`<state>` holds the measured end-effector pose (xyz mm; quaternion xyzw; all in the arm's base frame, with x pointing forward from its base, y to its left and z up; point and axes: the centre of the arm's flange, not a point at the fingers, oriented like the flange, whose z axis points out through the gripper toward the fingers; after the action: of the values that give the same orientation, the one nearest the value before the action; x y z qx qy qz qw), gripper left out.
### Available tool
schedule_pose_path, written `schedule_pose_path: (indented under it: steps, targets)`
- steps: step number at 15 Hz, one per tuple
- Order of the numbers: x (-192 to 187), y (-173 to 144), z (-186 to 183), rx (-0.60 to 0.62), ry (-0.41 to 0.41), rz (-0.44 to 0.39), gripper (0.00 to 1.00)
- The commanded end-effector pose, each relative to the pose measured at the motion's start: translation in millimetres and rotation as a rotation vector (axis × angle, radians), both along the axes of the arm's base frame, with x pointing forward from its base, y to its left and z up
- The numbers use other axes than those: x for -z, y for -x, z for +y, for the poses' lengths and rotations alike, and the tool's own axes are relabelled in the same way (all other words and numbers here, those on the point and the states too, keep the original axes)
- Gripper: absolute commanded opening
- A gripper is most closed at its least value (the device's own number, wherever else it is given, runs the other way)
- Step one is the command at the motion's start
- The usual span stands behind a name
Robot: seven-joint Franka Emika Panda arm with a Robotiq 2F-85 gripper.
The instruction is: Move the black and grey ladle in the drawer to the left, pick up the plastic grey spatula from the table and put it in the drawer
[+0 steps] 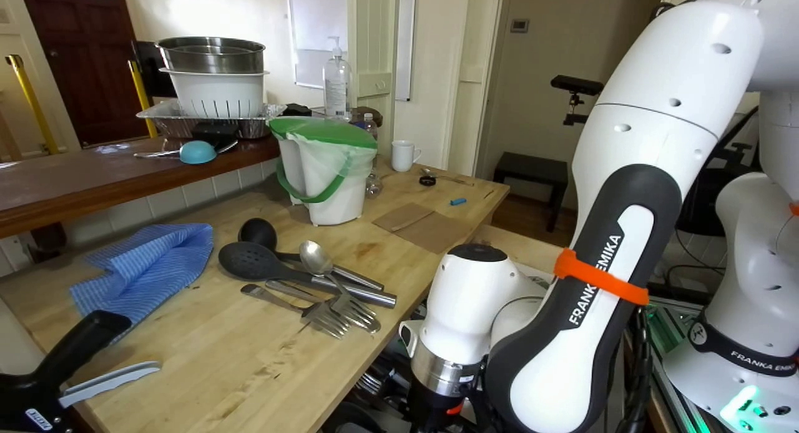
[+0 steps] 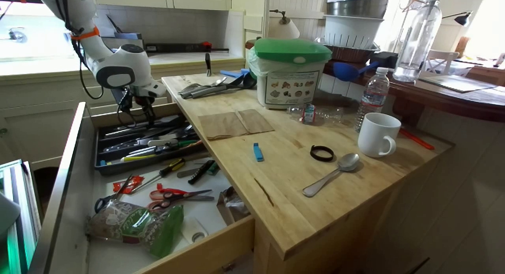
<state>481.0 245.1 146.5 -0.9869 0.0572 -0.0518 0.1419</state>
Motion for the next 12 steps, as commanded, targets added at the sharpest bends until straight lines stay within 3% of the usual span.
schedule_pose_path:
  steps: [1, 6, 12]
  targets:
    - [2, -10, 14, -0.018, 0.017, 0.023, 0.62]
    - [-33, 29, 7, -0.182, -0.077, 0.019, 1.00]
    - [-95, 74, -72, -0.084, -0.132, -0.007, 1.00]
